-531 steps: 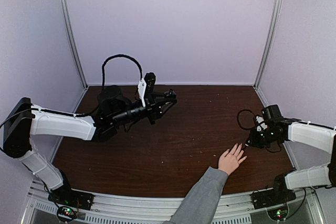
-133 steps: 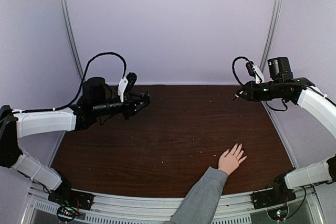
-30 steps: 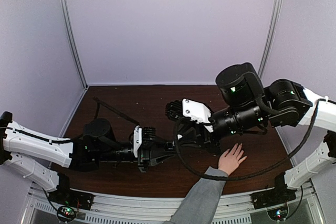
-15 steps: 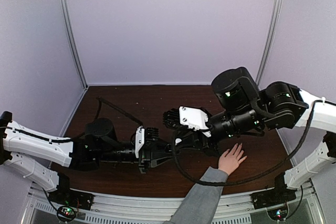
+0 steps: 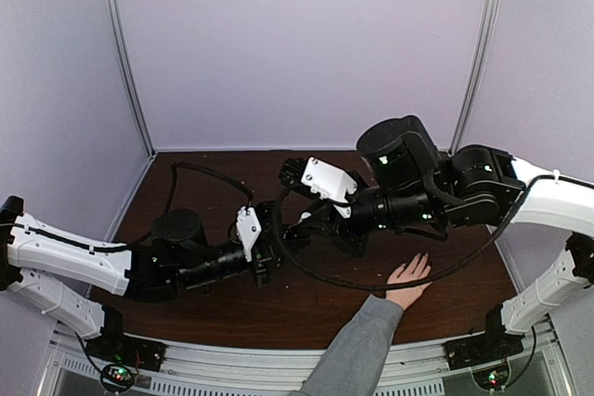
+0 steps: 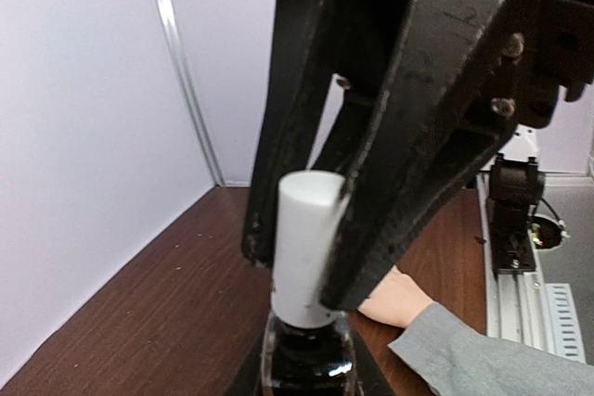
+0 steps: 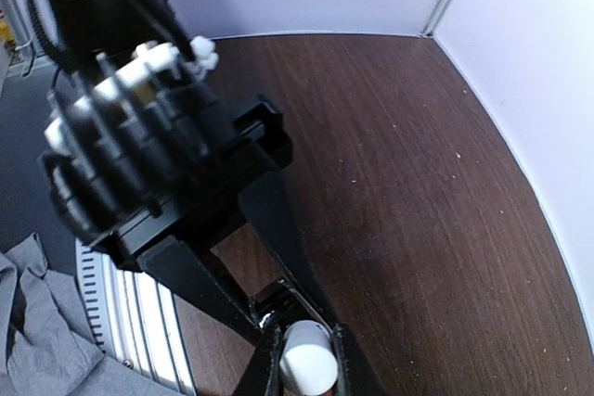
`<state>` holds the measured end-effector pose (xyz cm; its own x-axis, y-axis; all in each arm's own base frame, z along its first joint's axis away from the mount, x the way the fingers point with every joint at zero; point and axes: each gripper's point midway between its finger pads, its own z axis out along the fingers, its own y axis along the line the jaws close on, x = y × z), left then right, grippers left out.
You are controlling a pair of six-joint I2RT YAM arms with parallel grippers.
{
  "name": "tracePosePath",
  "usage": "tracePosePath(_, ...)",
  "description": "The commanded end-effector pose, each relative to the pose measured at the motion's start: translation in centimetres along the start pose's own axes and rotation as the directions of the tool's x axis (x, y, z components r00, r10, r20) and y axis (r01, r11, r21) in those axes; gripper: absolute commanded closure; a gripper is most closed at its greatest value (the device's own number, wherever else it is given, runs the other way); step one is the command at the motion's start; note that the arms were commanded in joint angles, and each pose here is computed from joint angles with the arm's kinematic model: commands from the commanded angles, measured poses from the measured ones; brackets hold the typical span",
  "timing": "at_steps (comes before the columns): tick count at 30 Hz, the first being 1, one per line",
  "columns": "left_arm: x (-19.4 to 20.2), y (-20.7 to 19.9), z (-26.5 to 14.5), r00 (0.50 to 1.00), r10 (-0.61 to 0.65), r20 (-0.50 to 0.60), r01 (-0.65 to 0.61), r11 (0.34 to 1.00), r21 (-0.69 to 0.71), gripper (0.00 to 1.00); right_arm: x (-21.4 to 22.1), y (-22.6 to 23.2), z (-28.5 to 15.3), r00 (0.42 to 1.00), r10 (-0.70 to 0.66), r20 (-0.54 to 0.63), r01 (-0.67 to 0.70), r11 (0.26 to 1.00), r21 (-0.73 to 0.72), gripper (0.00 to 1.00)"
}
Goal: Paint the nails
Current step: Close the cap of the nail polish bottle, then screw the nail polish bottle cap onto the nail polish bottle.
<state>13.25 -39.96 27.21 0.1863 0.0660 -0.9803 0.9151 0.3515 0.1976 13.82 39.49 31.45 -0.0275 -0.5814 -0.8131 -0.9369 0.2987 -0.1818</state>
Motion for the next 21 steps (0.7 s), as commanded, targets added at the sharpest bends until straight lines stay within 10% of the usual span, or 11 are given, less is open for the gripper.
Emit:
tracePosePath(1,-8.1,3.9,-0.4,0.962,0.003,0.272,0.052,0.979,-0.196,1.00,0.8,-3.0,1.9,0.993,0.115,-0.039,-0.108,0.981,0.162,1.00)
tracePosePath(13,-7.9,5.4,0.9,0.965,0.023,0.260,0.055,0.955,-0.292,1.00,0.3,-4.7,2.9,0.966,0.260,0.000,-0.255,0.945,0.207,0.97)
tracePosePath(21,-7.4,4.9,0.9,0.970,0.010,0.244,0.057,0.963,-0.264,1.00,-0.9,-4.9,1.3,0.965,0.257,0.052,-0.262,0.948,0.179,0.74)
